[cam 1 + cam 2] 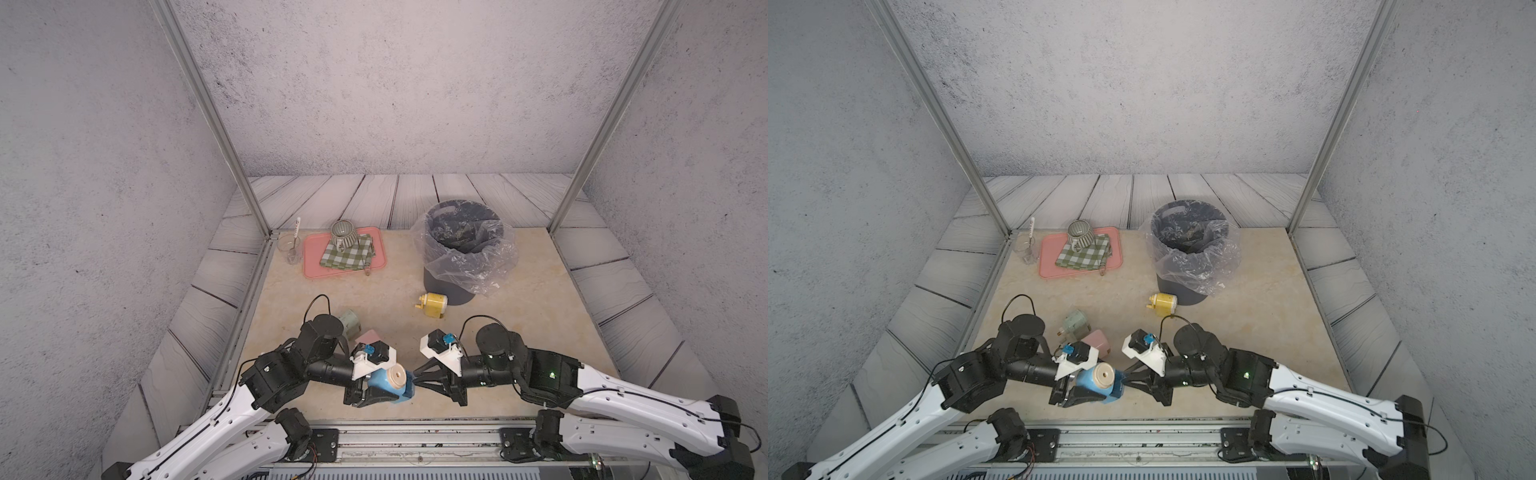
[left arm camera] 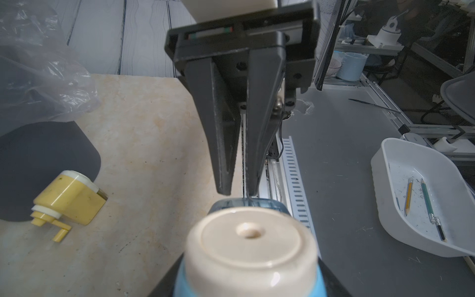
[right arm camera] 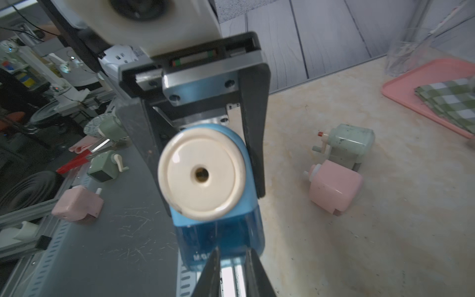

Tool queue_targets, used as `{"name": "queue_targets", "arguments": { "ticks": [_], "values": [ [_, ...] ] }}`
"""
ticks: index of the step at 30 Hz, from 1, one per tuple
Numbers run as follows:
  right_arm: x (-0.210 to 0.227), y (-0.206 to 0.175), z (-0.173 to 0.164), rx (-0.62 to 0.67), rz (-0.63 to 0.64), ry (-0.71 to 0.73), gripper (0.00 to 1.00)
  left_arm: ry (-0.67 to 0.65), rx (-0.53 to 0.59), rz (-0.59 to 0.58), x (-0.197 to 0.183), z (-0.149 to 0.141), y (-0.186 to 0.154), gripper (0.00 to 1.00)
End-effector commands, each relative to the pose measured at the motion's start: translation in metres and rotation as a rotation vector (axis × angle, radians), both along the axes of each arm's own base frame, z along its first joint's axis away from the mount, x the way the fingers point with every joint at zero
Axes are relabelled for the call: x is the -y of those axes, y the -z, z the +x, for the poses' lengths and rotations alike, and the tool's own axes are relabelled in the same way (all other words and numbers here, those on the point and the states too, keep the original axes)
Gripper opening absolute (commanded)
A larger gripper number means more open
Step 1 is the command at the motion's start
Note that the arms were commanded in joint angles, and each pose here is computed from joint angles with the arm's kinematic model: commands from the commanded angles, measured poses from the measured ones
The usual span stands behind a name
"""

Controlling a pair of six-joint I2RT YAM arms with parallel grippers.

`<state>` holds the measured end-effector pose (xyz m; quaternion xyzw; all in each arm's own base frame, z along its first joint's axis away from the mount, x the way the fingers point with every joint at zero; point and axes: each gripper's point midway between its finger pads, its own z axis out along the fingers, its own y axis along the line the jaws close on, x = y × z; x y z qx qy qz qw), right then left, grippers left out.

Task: Take out the pencil sharpener tray and clean the shavings
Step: Close the container of the pencil sharpener, then place the pencil sharpener at the center of the board.

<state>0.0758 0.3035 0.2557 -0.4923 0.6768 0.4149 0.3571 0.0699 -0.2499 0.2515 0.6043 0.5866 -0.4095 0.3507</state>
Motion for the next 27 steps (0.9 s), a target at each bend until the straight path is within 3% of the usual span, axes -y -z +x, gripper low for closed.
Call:
{"name": "queue_targets", "arguments": {
  "ticks": [1, 7, 13, 23, 27],
  "values": [
    [0.045, -0.003, 0.029, 0.107, -0.038, 0.236, 0.27, 0.022, 0.032, 0.039, 0.004, 0.005, -0.005, 0.0],
    [0.133, -0.026, 0.066, 0.239, -0.076, 0.627, 0.36, -0.046, -0.013, 0.155, 0.02, 0.034, 0.012, 0.0],
    [0.179, -0.032, 0.081, 0.22, -0.045, 0.861, 0.46, -0.14, -0.087, 0.253, 0.043, 0.067, 0.038, 0.0],
    [0.204, -0.034, 0.079, 0.216, -0.031, 0.936, 0.52, -0.422, 0.033, 0.473, 0.05, 0.131, 0.098, 0.0],
    [0.207, -0.038, 0.078, 0.227, -0.013, 0.933, 0.53, -0.473, 0.002, 0.502, 0.053, 0.139, 0.115, 0.0]
  ]
}}
